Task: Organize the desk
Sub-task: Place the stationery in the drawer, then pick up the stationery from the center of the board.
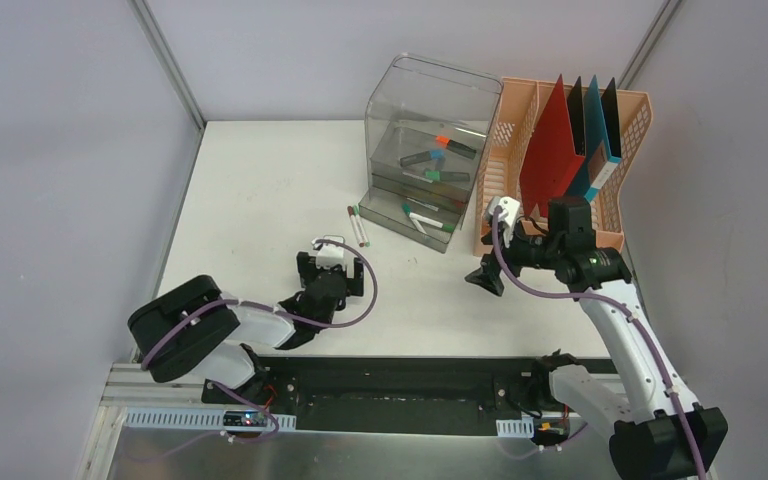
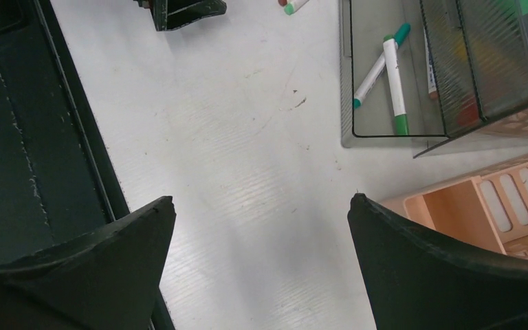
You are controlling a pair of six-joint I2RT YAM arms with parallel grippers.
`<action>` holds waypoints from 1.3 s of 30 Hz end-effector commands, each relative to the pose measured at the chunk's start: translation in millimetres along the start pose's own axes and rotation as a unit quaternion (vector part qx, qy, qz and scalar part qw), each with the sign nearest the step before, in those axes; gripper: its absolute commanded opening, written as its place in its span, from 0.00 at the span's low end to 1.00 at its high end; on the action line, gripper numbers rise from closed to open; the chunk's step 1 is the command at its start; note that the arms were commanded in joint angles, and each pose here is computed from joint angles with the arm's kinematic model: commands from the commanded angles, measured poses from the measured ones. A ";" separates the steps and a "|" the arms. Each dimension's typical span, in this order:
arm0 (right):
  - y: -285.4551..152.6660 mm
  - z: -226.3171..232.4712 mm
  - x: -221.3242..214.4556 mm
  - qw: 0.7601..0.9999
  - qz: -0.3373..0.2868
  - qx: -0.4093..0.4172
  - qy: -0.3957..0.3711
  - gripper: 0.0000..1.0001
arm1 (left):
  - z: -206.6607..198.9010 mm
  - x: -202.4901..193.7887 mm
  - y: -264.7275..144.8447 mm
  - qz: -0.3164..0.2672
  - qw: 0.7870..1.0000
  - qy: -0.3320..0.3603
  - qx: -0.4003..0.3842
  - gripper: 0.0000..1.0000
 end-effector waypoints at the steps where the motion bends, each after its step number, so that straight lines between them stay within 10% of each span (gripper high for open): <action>1: -6.8 1.3 16.3 0.997 -0.068 0.018 -0.010 0.99 | -14.6 22.4 -3.7 -0.004 1.000 -0.025 -0.018 0.96; 22: -7.7 -4.7 0.6 0.999 -0.037 -0.001 -0.020 0.99 | -41.4 107.6 21.8 0.164 0.970 -0.123 -0.128 0.98; 29: -6.6 -5.3 -1.2 0.999 -0.033 0.000 -0.019 0.99 | -39.2 102.1 62.7 0.251 0.955 -0.158 -0.023 0.96; 39: -7.5 -4.9 -1.0 0.999 -0.032 -0.002 -0.023 0.99 | -31.3 90.8 115.4 0.319 0.931 -0.163 0.066 0.58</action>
Point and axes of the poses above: each gripper's point midway between its finger pads, its own y axis out along the fingers, its own z axis along the line the jaws close on, x = y × z, the point moved 7 cm from there along -y, back along the fingers, and after that the axes turned 9 degrees about -y, right-handed, at the moved point
